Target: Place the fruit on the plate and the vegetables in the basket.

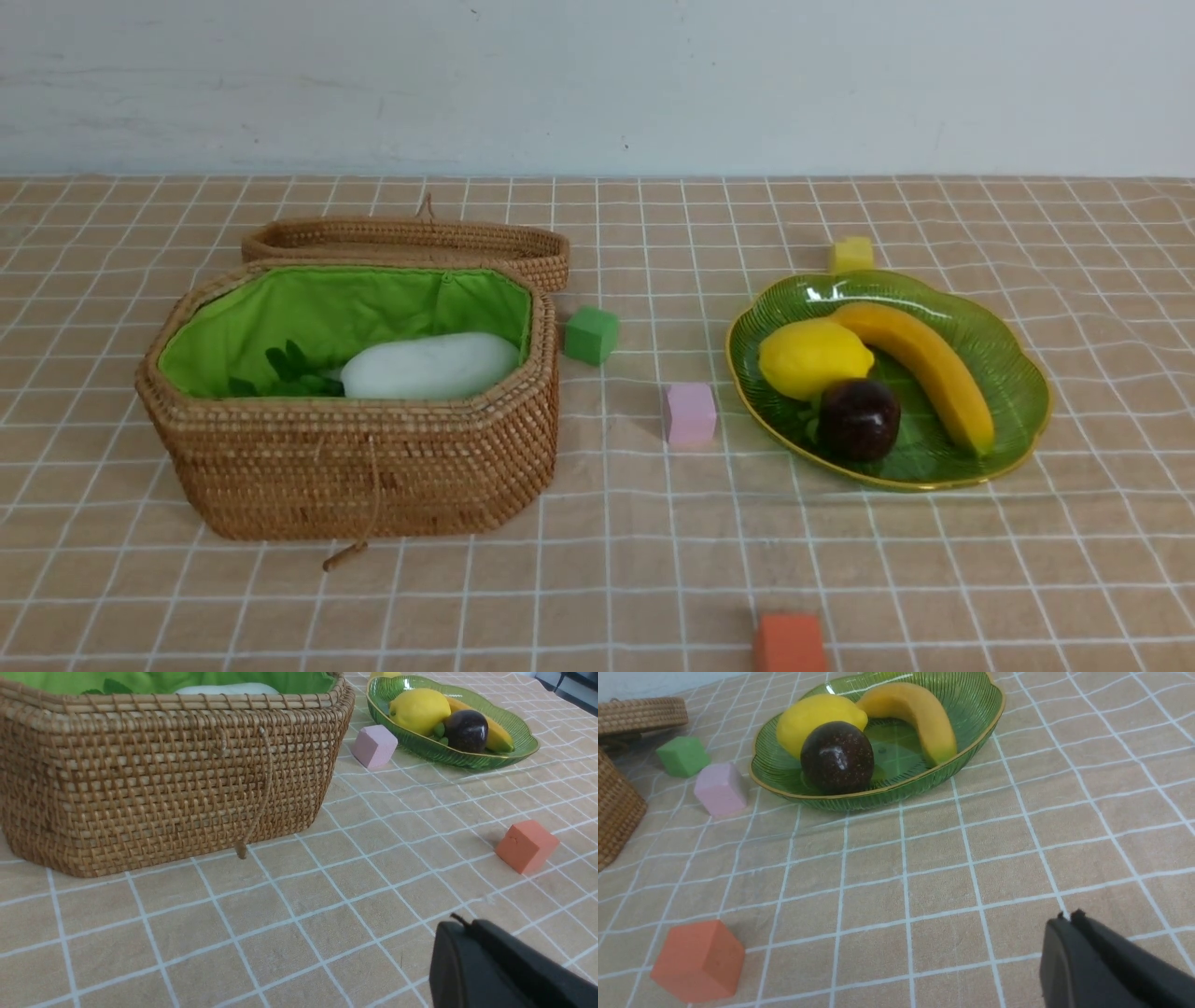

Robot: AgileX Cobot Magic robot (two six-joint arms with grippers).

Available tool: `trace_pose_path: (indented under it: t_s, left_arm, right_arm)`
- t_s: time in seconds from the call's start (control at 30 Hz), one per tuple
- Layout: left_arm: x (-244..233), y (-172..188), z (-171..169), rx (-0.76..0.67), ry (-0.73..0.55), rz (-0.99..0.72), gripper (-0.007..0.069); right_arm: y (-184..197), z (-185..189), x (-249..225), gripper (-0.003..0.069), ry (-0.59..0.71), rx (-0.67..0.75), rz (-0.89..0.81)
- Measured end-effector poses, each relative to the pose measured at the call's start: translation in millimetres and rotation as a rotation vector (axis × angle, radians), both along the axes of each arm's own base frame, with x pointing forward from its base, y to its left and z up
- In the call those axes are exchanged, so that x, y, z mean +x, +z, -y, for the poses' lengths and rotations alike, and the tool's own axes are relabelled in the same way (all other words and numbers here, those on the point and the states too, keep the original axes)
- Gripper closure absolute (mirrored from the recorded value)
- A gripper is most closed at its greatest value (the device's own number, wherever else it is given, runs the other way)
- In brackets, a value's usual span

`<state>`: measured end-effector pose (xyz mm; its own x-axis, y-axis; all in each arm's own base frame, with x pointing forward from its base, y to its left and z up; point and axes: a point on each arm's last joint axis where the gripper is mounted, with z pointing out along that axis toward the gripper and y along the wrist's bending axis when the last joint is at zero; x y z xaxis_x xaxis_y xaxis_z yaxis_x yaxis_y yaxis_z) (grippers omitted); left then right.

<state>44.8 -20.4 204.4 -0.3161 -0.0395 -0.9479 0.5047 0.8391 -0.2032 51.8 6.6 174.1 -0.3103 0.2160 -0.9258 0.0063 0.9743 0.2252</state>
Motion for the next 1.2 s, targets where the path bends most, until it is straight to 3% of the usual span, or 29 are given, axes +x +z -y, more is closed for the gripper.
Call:
trace_pose_path:
  t_s: [0.37,0.57,0.77,0.93,1.2]
  left_arm:
    - [0,0,0,0.006,0.002,0.007,0.0606]
    - [2,8,-1,-0.002,0.035,0.108,0.0610]
    - [4,23,-6,-0.175,0.275,0.198,0.0638]
    - [6,17,-10,-0.180,0.401,0.195,0.0638]
    - [7,-34,-9,-0.093,0.443,-0.092,0.0638]
  right_arm:
    - [0,0,0,0.0655,0.000,0.000,0.000]
    - [0,0,0,0.0651,0.000,0.000,0.000]
    - [0,0,0,0.0644,0.000,0.001,0.000]
    - [0,0,0,0.0641,0.000,0.001,0.000]
    - [0,0,0,0.0632,0.000,0.002,-0.002]
